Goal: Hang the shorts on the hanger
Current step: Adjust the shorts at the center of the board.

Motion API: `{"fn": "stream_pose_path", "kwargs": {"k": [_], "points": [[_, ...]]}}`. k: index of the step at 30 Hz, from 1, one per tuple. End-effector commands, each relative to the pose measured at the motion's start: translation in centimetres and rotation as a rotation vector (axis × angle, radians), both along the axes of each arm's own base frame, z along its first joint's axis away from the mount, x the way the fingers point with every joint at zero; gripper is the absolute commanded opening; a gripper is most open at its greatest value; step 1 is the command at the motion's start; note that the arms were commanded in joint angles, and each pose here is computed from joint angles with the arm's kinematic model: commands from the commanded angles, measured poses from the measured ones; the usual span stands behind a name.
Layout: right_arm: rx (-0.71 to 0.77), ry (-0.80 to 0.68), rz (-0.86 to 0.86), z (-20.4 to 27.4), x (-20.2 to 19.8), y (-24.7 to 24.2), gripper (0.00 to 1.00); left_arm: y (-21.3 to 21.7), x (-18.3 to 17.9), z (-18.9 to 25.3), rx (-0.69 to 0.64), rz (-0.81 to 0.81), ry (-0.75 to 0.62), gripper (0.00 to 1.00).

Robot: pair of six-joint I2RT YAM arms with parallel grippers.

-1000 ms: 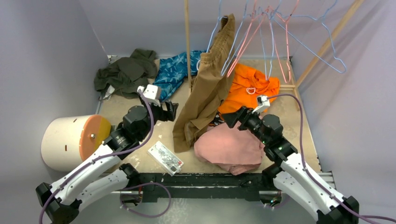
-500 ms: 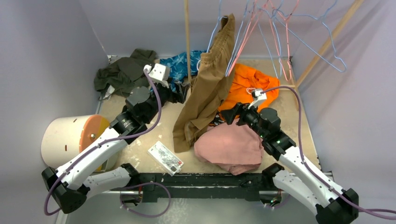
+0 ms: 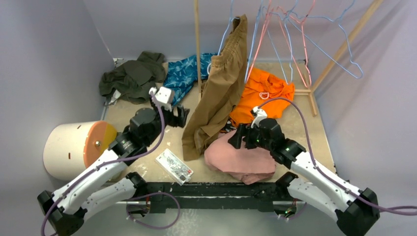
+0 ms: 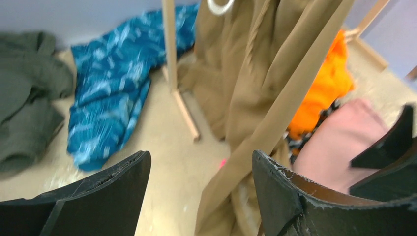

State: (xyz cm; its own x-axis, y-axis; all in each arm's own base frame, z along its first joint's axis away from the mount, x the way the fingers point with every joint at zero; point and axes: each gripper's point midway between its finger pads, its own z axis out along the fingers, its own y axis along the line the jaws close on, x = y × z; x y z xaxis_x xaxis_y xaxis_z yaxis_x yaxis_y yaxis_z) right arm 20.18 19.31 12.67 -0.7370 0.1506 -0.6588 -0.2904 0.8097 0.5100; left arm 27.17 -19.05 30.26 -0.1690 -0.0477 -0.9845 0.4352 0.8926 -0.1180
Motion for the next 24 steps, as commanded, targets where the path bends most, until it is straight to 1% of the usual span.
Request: {"fn": "stream_pose_path", "kwargs": {"k": [1,4,9,15,17,20,22,24], "points": [[-0.053,-0.008,0.026,3.1,-1.2,2.2,0.87,3.4,-1.6,-3.9,0.029,0.093,0.049,0.74],[-0.149,-0.029,0.045,2.9,-2.7,4.5,0.87,4.9,-2.0,-5.1,0.033,0.152,0.059,0.74],[-0.309,-0.055,0.034,1.7,-4.0,6.2,0.86,6.2,-2.2,-5.3,0.022,0.204,0.05,0.74],[-0.446,-0.044,0.147,-1.1,-6.9,8.8,0.79,7.1,-2.2,-6.0,0.028,0.251,0.054,0.74],[-0.49,-0.029,0.162,-2.5,-7.7,9.1,0.77,7.1,-2.1,-6.1,0.036,0.258,0.061,0.74],[-0.571,-0.01,0.131,-4.1,-7.8,8.4,0.67,7.2,-2.1,-6.3,0.041,0.26,0.066,0.74],[-0.608,-0.016,0.089,-4.2,-7.4,7.8,0.54,7.3,-2.0,-6.3,0.043,0.266,0.065,0.74],[-0.624,-0.044,0.059,-3.6,-6.9,7.3,0.37,7.5,-2.0,-6.4,0.046,0.277,0.064,0.74]]}}
